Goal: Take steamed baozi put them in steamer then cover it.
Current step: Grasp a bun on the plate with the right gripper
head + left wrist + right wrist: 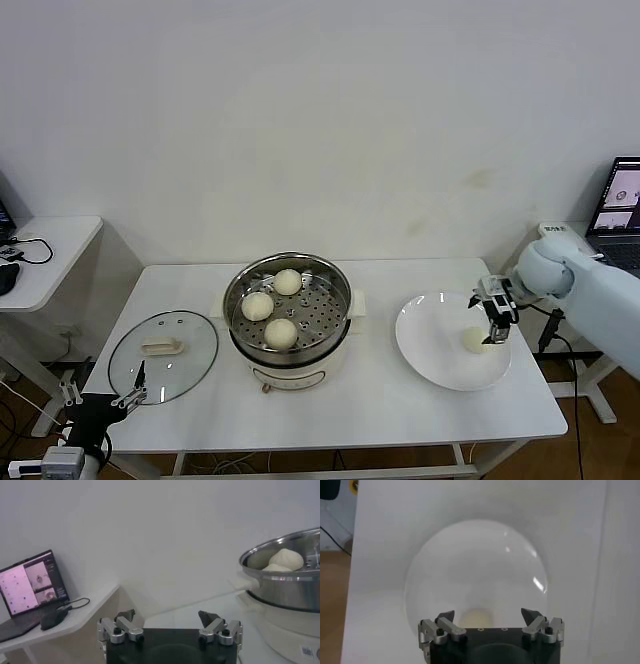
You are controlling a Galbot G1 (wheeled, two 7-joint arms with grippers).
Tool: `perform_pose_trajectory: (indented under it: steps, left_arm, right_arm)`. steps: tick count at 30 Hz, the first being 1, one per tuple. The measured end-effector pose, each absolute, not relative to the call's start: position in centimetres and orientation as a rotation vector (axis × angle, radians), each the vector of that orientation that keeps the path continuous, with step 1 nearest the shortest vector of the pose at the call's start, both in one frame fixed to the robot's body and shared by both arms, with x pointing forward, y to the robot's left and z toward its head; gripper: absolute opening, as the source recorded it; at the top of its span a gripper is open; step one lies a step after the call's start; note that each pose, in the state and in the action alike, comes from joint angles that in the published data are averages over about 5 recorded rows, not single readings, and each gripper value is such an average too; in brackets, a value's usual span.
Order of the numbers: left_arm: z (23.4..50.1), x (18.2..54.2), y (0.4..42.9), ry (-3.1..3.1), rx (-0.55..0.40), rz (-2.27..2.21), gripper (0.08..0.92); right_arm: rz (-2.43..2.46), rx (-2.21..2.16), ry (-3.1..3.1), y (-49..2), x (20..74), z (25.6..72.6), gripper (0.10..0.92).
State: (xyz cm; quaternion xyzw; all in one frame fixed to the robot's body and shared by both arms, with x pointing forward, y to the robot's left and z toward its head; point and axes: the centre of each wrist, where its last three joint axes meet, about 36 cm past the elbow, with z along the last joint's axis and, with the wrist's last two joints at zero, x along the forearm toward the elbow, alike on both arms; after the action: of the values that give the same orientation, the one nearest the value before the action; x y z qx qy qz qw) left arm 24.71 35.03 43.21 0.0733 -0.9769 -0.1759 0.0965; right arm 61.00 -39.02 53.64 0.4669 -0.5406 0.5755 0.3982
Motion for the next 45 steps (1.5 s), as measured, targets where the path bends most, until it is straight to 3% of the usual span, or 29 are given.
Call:
perform_pose_trajectory:
  steps: [20, 30, 45]
  left_arm:
    - [43.2, 24.6, 35.2, -2.890, 0.231, -0.525, 0.823]
    - [43.2, 24.5, 35.3, -2.888, 0.234, -0.528, 0.823]
    - [43.4, 24.4, 35.2, -2.889, 0.239, -0.529, 0.823]
  right_arm:
    - [1.400, 1.092, -1.345, -40.7, 62.8, 46.9, 0.816]
    - [1.374, 1.080, -1.349, -40.4, 63.5, 45.5, 0.673]
    - [1.363, 1.073, -1.351, -40.3, 63.9, 46.1, 0.583]
